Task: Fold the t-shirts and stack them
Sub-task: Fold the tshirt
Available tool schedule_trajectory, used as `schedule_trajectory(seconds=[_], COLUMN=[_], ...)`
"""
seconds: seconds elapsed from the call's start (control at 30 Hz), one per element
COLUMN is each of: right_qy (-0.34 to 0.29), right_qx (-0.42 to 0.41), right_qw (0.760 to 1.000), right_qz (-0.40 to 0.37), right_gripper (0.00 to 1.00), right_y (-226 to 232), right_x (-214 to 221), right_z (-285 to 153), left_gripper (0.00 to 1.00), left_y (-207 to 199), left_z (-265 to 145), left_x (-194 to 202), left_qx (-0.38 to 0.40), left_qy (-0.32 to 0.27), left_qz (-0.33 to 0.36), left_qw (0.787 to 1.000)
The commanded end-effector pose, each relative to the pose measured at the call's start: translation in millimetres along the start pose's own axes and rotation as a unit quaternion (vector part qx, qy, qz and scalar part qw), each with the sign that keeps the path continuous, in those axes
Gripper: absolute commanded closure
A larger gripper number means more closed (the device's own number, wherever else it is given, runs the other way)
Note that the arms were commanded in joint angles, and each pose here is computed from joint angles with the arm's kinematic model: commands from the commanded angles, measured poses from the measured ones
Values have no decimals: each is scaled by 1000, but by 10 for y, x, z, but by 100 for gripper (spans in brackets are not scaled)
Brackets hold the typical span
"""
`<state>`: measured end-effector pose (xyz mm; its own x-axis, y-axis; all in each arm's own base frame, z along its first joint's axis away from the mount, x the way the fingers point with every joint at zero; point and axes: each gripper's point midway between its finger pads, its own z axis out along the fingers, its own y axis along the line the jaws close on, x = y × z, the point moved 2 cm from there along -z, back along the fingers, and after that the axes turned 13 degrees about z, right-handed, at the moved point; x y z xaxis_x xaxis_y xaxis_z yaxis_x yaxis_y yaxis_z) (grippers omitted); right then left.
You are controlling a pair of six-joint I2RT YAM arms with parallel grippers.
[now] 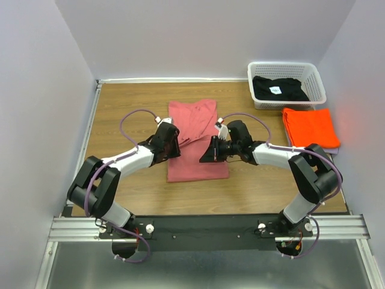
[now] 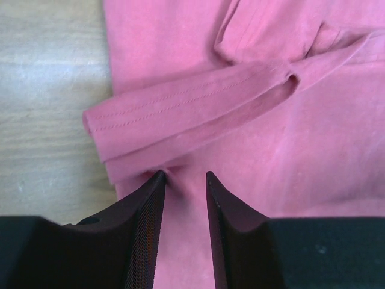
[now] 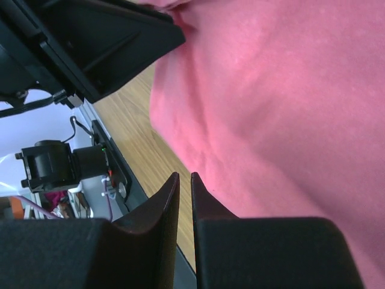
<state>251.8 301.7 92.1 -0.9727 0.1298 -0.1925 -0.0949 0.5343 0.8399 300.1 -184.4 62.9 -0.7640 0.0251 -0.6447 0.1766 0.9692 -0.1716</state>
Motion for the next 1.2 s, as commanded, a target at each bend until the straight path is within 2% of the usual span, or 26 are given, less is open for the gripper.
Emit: schedule_trajectory(seconds=[0.0,0.23,0.4,0.57,0.77,0.9,1.03,1.17], right_qy=[-7,-9,-16,-15,-18,-17,-18,-31], right_qx=[-22,-7,-2,-7,-2,2,0,-10], right_qw=[1000,1000,1000,1000,1000,1000,999,997], right_qz=[-7,0,6,11,16,24,40,67], right_gripper=[81,81,81,81,81,81,82,85], right_y=[92,-25,-53,-24,-93,-195,-319,-514], right_x=[-12,68,105,146,185,197,207,183], right_z=[-28,-62,-114,-156,-202,-245,-303,-359], left_gripper=[59,59,59,59,57,55,57,65], left_y=[27,192,169,39,13,-49,-140,-82], left_z=[46,396,547,318,-325,-624,-661,-555], left_x=[-275,-636,-1053,-1257,-926,-455,-19,371], left_qx=[-10,-48,-48,-20,34,92,143,142], left_qy=[-31,-25,-55,-78,-115,-109,-76,-31], left_qz=[15,25,34,26,0,-4,-14,-42], left_qw=[999,998,997,996,993,990,987,988])
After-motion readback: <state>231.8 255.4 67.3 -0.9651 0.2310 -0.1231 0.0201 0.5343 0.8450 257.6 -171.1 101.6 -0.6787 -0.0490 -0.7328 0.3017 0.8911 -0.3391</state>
